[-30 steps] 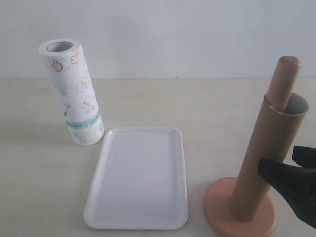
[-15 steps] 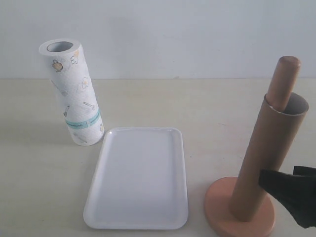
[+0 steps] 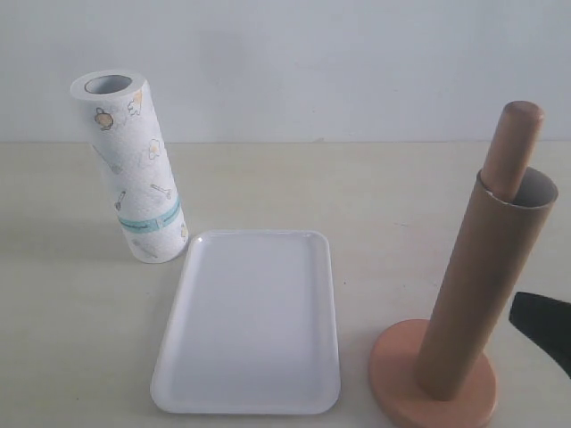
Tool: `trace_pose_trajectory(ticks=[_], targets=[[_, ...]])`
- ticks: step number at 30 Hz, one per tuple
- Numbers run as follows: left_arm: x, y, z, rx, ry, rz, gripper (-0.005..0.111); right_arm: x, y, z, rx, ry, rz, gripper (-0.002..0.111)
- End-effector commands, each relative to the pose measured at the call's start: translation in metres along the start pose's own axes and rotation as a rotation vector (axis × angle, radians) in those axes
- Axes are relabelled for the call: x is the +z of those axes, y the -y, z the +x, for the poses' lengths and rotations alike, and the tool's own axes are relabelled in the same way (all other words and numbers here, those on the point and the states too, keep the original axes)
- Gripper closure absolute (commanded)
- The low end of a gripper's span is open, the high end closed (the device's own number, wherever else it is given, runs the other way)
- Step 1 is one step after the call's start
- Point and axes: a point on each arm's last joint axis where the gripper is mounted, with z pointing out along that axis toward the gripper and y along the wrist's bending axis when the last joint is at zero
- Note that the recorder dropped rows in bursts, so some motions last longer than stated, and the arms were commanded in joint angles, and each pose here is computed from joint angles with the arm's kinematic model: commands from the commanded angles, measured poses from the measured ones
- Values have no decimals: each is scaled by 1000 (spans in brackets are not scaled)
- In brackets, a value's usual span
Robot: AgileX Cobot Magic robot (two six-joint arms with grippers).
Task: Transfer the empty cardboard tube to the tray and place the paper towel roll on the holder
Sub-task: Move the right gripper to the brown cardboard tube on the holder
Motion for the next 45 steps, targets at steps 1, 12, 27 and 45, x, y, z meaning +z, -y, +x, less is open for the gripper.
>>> trace_pose_trajectory(ticks=[1, 12, 27, 45], targets=[[0, 0, 0, -3, 12, 6, 103, -13, -1, -2, 47, 79, 56, 34], [0, 0, 0, -3, 12, 6, 103, -28, -8, -20, 80, 103, 113, 34], [0, 0, 0, -3, 12, 6, 103, -20, -23, -34, -24, 22, 3, 34], [0, 0, 0, -3, 12, 6, 103, 42, -18, 0, -236, 81, -77, 34]])
